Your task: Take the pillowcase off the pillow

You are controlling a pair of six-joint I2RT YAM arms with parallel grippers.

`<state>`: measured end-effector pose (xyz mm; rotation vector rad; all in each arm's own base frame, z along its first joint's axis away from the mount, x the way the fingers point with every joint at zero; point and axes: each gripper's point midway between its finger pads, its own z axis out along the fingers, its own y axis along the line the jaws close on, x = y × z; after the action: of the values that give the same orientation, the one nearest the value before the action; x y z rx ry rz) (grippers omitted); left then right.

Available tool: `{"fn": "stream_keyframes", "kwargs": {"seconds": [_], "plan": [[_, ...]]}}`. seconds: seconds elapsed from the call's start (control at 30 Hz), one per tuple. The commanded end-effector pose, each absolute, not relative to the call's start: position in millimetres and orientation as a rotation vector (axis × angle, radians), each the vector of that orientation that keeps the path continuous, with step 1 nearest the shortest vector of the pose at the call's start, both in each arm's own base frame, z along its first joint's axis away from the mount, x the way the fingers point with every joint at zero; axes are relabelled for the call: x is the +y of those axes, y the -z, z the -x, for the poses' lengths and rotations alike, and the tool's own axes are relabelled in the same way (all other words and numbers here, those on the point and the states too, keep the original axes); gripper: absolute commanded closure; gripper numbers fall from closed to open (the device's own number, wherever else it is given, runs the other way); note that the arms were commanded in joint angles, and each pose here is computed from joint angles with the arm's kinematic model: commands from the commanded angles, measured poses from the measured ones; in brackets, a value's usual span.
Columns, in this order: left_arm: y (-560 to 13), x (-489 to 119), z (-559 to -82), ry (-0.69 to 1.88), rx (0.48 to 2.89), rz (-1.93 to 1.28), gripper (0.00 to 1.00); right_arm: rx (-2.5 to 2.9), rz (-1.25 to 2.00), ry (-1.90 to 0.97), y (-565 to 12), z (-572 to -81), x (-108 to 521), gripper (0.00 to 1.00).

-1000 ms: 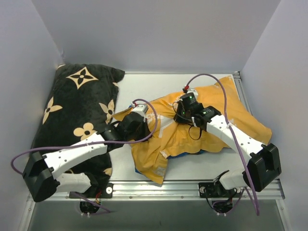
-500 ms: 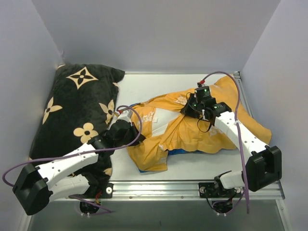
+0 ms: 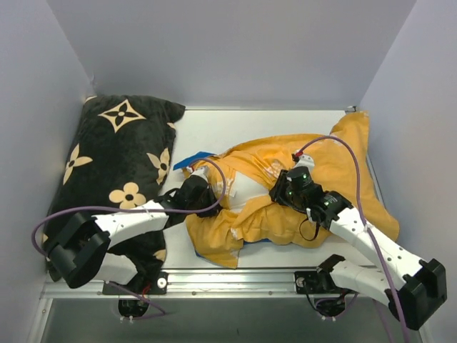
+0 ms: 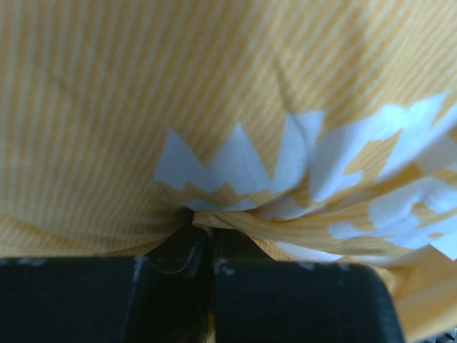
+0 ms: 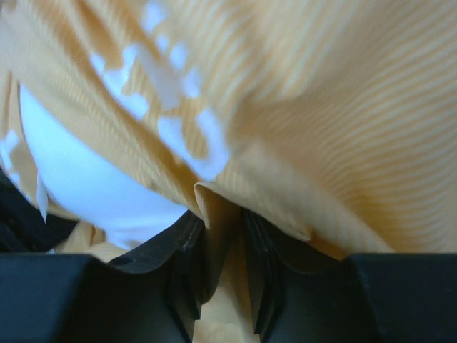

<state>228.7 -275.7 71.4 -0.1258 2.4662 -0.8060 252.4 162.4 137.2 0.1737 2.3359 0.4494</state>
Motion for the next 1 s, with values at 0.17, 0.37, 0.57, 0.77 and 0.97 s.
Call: {"fn": "stream_keyframes", "kwargs": {"seconds": [0.17,0.37,0.57,0.77,0.97], "plan": [[-36.2,-251.0,-245.4,0.583,2.528,0.161,1.00,2.421,0.058,-0.140,-119.0,-188.9,152.9,0.44],[-43.5,-252.1,-243.9,0.601,2.516,0.127,1.00,2.302,0.106,-0.192,-196.7,-190.8,167.8,0.53],[-54.8,-254.5,-243.7,0.628,2.498,0.098,1.00,2.153,0.255,-0.326,-261.2,-193.8,213.6,0.50],[-66.0,-255.0,-245.9,0.634,2.478,0.087,1.00,2.149,0.411,-0.386,-241.8,-209.8,272.0,0.48],[-71.8,-253.9,-246.6,0.642,2.464,0.093,1.00,2.253,0.448,-0.409,-182.7,-233.5,289.9,0.42]]}}
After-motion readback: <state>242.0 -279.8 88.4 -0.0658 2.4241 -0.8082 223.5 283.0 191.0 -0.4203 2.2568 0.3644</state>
